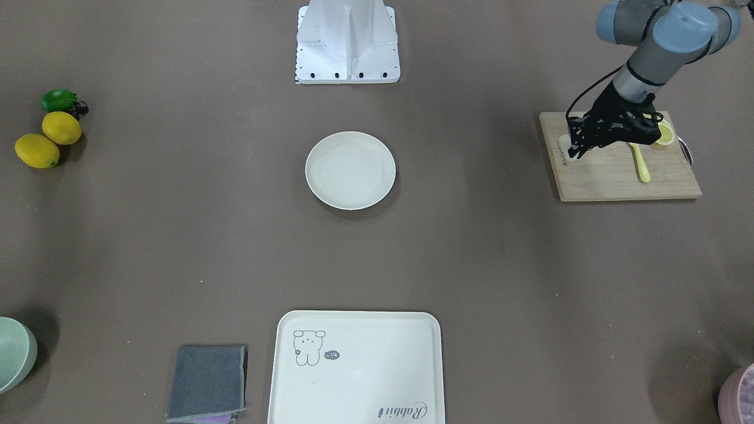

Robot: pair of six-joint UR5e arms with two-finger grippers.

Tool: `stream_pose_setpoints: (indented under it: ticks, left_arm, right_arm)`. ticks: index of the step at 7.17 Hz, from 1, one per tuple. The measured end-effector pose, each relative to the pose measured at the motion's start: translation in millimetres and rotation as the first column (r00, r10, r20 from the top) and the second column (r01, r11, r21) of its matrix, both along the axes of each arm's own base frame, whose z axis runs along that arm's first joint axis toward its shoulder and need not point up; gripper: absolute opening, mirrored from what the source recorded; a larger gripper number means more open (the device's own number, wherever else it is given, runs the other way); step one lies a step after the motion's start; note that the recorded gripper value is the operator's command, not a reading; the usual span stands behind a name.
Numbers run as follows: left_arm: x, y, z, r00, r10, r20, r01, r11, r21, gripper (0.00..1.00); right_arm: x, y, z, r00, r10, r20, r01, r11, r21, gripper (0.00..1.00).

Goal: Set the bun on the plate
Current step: 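Grasp the pale bun on the cutting board with the left gripper, then carry the bun with the left gripper and lower it onto the plate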

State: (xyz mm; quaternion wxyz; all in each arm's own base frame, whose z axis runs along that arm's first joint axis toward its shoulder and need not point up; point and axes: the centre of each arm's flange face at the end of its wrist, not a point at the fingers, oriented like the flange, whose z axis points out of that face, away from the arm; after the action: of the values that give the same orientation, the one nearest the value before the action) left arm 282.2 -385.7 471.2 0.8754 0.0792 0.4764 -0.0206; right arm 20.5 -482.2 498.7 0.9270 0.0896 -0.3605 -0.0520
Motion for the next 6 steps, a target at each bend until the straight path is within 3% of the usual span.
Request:
stream_pose_setpoints:
  ticks: [2, 4, 5, 6]
  left_arm:
    - [76, -26, -103, 0.991, -0.067, -0.115, 0.057, 0.995, -0.087, 0.00]
    - [169, -34, -198, 0.983, -0.132, -0.125, 0.114, 0.983, -0.145, 0.00]
    - [213, -29, -228, 0.981, -0.152, -0.123, 0.132, 0.979, -0.156, 0.21]
    - [246, -22, -246, 0.980, -0.161, -0.120, 0.141, 0.977, -0.161, 0.65]
  right_arm:
    - [27, 22, 27, 1.000, 0.012, -0.015, -0.012, 1.000, -0.018, 1.00]
    - [44, 39, 45, 0.999, 0.027, -0.025, -0.028, 0.999, -0.034, 1.00]
    - [48, 45, 52, 0.999, 0.019, -0.028, -0.020, 0.999, -0.034, 1.00]
    - [50, 49, 57, 0.999, 0.012, -0.030, -0.013, 0.999, -0.033, 1.00]
